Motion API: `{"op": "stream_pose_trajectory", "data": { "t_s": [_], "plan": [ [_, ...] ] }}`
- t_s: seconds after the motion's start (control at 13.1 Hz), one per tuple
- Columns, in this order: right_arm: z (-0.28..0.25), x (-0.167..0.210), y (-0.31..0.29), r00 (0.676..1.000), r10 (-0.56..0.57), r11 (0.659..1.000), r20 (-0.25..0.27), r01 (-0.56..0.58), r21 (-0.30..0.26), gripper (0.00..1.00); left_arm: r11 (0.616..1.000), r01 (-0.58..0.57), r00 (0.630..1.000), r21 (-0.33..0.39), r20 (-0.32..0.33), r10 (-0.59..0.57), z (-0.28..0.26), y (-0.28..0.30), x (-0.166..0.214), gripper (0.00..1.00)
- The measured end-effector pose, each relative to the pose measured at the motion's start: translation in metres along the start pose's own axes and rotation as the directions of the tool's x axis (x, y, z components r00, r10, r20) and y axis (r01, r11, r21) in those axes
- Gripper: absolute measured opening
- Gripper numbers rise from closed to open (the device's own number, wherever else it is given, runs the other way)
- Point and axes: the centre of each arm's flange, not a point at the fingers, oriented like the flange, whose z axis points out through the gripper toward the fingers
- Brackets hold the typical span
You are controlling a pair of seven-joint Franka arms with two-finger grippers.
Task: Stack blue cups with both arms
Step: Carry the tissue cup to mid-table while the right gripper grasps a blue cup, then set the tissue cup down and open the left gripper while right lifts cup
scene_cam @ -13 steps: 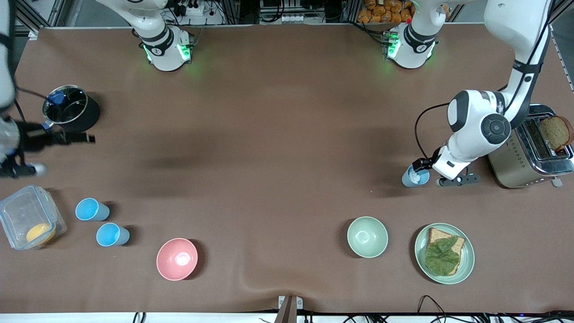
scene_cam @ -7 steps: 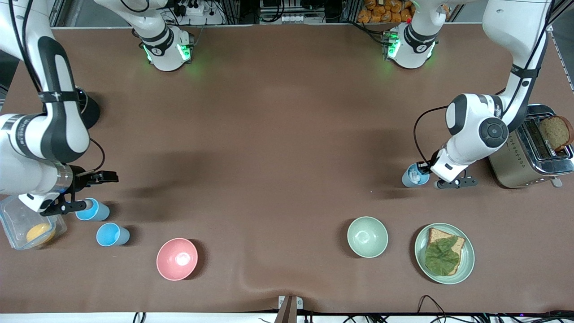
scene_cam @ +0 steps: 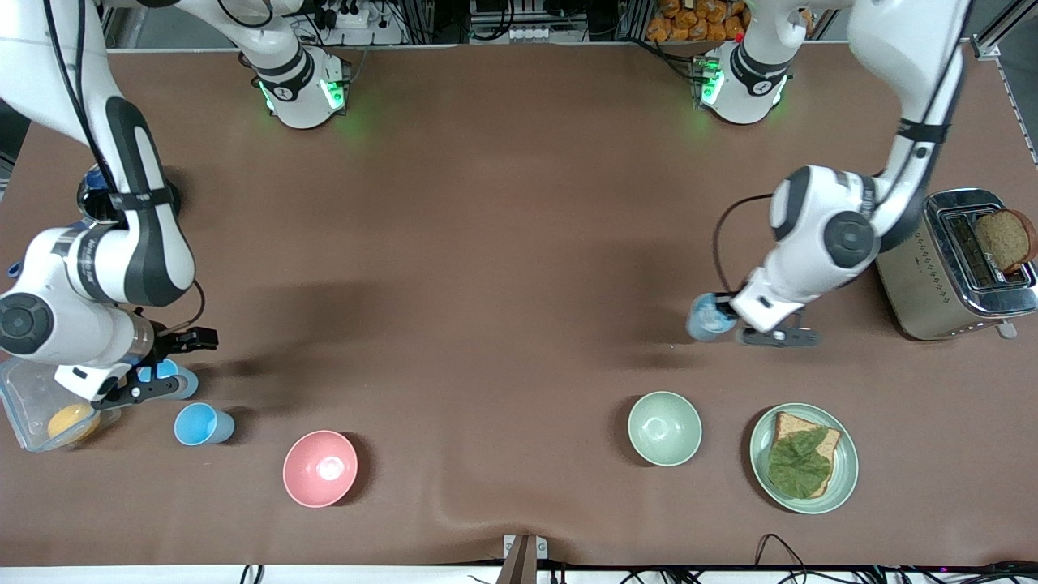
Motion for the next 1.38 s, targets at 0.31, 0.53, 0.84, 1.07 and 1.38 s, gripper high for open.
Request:
{"op": "stream_pose_trajectory", "data": {
  "t_s": [0.31,0.53,0.84,1.07,1.38],
  "plan": [
    [0.029,0.002,0.019,1.0,-0.012,1.0,-0.018,0.011,-0.011,1.0,0.996,0.068,0.998,-0.059,0.014,-0.067,0.004,0.154,-0.035,0.02],
    [0.044,0.003,0.032,0.999,-0.032,0.999,-0.042,0.031,-0.021,1.0,0.979,0.186,0.982,-0.08,0.053,-0.182,0.028,0.255,-0.067,0.02],
    [0.063,0.001,0.049,0.993,-0.105,0.994,-0.056,0.104,-0.029,0.86,0.971,0.226,0.97,-0.073,0.106,-0.218,0.076,0.313,-0.085,0.02],
    [0.063,0.0,0.05,0.985,-0.163,0.986,-0.053,0.162,-0.032,0.49,0.968,0.239,0.967,-0.072,0.11,-0.231,0.077,0.324,-0.089,0.13],
    [0.062,0.0,0.048,0.983,-0.178,0.984,-0.042,0.177,-0.025,0.04,0.953,0.286,0.957,-0.102,0.085,-0.278,0.055,0.327,-0.077,0.57]
  ]
}}
